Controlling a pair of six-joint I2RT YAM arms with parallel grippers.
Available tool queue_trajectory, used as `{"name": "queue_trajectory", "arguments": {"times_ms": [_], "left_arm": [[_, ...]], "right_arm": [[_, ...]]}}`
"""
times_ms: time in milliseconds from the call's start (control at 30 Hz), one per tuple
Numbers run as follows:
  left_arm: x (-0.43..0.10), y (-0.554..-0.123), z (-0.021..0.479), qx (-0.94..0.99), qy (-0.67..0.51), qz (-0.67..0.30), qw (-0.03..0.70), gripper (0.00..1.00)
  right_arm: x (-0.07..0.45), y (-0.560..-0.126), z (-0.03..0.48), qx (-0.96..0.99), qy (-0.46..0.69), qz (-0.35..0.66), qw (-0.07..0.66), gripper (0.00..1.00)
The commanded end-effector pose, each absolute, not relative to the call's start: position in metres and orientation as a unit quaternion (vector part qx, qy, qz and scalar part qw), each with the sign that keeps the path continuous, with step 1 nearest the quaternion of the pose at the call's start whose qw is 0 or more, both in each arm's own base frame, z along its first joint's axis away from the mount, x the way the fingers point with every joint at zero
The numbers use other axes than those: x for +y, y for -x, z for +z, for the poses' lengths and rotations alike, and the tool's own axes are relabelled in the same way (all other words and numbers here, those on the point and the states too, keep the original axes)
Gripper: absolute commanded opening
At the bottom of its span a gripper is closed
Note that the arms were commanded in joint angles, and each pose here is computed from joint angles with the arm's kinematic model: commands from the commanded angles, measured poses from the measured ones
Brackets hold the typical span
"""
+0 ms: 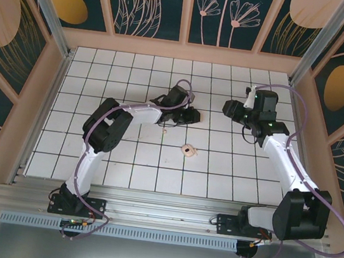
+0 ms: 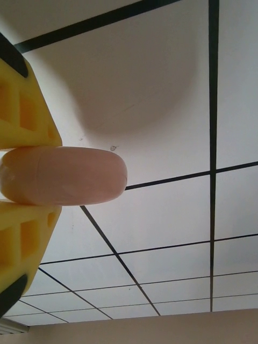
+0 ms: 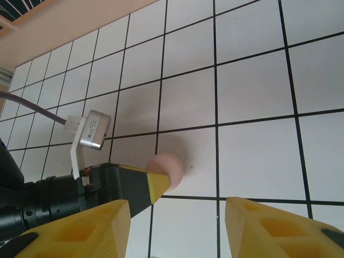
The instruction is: Insert the wireless bluetooth earbuds into the charging case
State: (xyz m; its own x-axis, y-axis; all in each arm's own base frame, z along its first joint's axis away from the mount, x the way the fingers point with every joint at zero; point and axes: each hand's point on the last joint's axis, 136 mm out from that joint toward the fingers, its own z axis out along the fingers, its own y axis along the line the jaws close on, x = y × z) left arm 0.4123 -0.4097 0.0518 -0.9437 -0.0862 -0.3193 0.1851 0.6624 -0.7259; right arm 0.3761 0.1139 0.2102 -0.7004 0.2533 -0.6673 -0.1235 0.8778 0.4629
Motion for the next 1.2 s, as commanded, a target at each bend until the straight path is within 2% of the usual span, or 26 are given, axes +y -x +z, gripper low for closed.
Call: {"name": "queue_trajectory", "arguments": {"times_ms": [0, 333, 433, 500, 567, 600, 967, 1167], "left_arm": [[-0.408, -0.411, 0.042, 0.906, -0.026, -0.391, 0.159, 0.25], [-0.394, -0.41, 0.023, 0.924, -0.026, -0.347, 0.159, 0.36], [-0.392, -0.41, 0.022, 0.926, -0.028, -0.338, 0.162, 0.44], [-0.39, -0.412, 0.025, 0.927, -0.032, -0.332, 0.169, 0.46], [-0.388, -0.416, 0.031, 0.928, -0.038, -0.323, 0.18, 0.57], [-0.388, -0.417, 0.034, 0.929, -0.04, -0.319, 0.184, 0.58], [-0.371, -0.428, 0.082, 0.923, -0.058, -0.288, 0.248, 0.61], [-0.35, -0.426, 0.112, 0.91, -0.046, -0.301, 0.282, 0.62]], "right_arm": [[0.115, -0.384, 0.221, 0.879, -0.04, 0.257, 0.399, 0.5], [0.113, -0.386, 0.22, 0.88, -0.039, 0.25, 0.401, 0.51], [0.114, -0.387, 0.22, 0.88, -0.038, 0.25, 0.402, 0.5], [0.113, -0.387, 0.22, 0.88, -0.038, 0.249, 0.403, 0.51], [0.112, -0.386, 0.219, 0.88, -0.038, 0.245, 0.404, 0.51], [0.112, -0.387, 0.218, 0.881, -0.038, 0.244, 0.404, 0.51], [0.113, -0.38, 0.211, 0.886, -0.042, 0.243, 0.392, 0.51], [0.117, -0.374, 0.204, 0.893, -0.049, 0.241, 0.376, 0.51]]}}
